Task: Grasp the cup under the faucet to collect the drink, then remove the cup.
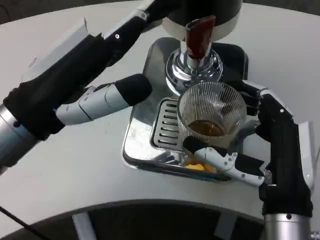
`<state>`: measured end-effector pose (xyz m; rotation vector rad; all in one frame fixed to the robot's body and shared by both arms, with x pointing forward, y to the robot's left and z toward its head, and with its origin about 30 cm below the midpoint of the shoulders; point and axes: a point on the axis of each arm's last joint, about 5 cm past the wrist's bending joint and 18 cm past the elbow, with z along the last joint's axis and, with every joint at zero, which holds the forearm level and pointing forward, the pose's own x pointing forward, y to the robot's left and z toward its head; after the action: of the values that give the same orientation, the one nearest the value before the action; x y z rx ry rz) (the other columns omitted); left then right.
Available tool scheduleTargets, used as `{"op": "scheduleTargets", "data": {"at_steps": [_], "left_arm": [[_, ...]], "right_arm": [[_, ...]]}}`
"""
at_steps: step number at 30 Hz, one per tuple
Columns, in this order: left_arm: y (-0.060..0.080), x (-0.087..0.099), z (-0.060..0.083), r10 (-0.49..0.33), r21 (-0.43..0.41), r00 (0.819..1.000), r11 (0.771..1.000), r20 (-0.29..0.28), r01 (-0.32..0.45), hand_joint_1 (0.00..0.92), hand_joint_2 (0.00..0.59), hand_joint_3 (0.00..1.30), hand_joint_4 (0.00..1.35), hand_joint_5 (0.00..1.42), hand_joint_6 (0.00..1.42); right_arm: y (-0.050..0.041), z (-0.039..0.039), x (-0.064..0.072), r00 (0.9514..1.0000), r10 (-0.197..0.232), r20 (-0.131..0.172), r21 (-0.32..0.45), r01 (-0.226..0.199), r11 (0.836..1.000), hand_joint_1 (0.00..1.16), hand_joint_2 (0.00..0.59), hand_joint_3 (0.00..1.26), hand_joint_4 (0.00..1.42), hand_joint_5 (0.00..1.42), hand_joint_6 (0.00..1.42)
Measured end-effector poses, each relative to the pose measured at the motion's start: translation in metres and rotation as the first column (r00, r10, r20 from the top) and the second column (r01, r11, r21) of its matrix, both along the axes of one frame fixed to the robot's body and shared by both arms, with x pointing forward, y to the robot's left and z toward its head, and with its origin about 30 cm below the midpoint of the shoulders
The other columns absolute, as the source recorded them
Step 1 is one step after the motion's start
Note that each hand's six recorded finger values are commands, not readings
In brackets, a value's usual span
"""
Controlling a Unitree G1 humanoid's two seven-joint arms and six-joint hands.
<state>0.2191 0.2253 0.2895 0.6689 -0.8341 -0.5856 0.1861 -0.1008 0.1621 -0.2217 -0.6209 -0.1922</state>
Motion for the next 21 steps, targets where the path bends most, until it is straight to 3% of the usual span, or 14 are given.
{"op": "scheduleTargets", "data": {"at_steps": [7, 21], "left_arm": [[0.009, -0.014, -0.011, 0.039, 0.023, 0.999, 0.999, -0.015, -0.039, 0.0, 0.087, 0.0, 0.0, 0.0, 0.0], [0.029, -0.05, -0.036, 0.089, 0.131, 0.996, 0.987, 0.03, -0.092, 0.0, 0.087, 0.0, 0.0, 0.0, 0.0]], "right_arm": [[-0.0069, 0.0011, -0.012, 0.9999, 0.008, -0.01, 0.0, -0.008, 1.0, 1.0, 0.108, 0.8, 0.85, 1.01, 0.99], [-0.0266, 0.0111, -0.044, 0.9969, 0.071, -0.033, -0.033, -0.072, 0.997, 0.99, 0.106, 0.8, 0.85, 1.01, 0.97]]}}
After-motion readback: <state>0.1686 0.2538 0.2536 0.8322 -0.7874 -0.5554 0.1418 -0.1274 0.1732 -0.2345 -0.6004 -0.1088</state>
